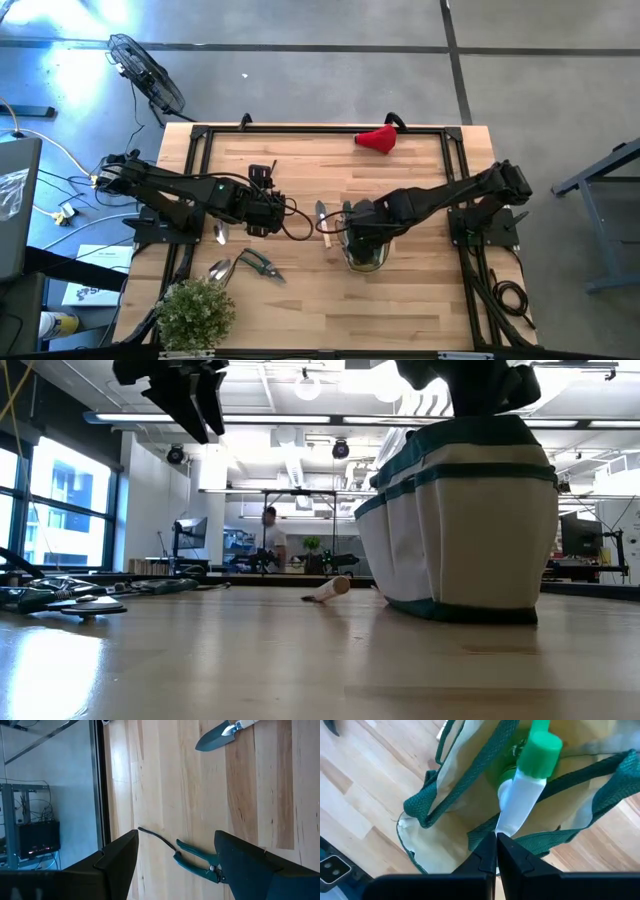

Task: Pick & Place Garden tools in Gardening bag
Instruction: Put the green spray bottle into the green gardening bag

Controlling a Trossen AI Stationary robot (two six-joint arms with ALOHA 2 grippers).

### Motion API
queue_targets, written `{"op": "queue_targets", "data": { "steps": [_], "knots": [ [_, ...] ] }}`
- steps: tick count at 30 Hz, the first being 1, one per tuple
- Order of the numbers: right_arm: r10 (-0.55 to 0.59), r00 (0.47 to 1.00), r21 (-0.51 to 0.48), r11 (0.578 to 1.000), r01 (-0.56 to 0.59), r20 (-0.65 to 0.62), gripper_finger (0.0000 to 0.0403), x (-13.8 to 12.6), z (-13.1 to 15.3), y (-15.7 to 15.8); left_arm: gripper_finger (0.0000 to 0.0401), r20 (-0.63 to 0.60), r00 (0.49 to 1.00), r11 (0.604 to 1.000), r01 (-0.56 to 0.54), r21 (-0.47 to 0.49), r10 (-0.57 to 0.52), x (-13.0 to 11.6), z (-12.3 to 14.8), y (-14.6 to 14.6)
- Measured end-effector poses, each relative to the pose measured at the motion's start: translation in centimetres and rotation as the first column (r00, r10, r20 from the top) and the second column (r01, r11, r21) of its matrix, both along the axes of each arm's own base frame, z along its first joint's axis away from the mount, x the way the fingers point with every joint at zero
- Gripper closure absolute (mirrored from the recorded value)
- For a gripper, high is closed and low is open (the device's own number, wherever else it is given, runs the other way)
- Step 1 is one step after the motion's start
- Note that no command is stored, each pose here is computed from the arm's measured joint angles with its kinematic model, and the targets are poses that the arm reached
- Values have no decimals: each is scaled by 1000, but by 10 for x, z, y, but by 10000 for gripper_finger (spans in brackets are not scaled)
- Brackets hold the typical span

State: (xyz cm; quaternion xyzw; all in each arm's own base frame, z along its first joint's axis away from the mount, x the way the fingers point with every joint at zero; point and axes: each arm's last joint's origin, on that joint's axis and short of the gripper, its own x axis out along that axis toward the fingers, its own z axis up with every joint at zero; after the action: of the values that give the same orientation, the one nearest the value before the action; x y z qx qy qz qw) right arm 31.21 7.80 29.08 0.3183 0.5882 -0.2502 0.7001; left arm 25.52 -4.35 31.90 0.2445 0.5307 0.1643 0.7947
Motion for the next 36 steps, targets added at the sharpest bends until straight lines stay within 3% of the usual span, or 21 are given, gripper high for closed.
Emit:
{"op": "queue_targets", "data": {
  "steps": [7,15,19,24,36],
  "knots": [
    [-7,1000,-34,999,8,19,399,2,0,-2,148,1,1000,1000,0,0,0,0,0,0],
    [-39,998,-52,998,36,-59,399,-6,2,-15,148,-1,1000,1000,0,-2,0,0,0,0],
    [-44,999,-46,998,42,-23,399,-10,9,-16,148,0,1000,1000,0,-1,0,0,0,0],
    [-64,998,-114,991,66,25,399,-15,18,-23,148,4,1000,1000,5,1,-5,1,0,0],
    [-22,997,-178,983,35,73,399,-5,20,-53,148,17,1000,1000,23,4,-23,3,1,-1]
  ]
}}
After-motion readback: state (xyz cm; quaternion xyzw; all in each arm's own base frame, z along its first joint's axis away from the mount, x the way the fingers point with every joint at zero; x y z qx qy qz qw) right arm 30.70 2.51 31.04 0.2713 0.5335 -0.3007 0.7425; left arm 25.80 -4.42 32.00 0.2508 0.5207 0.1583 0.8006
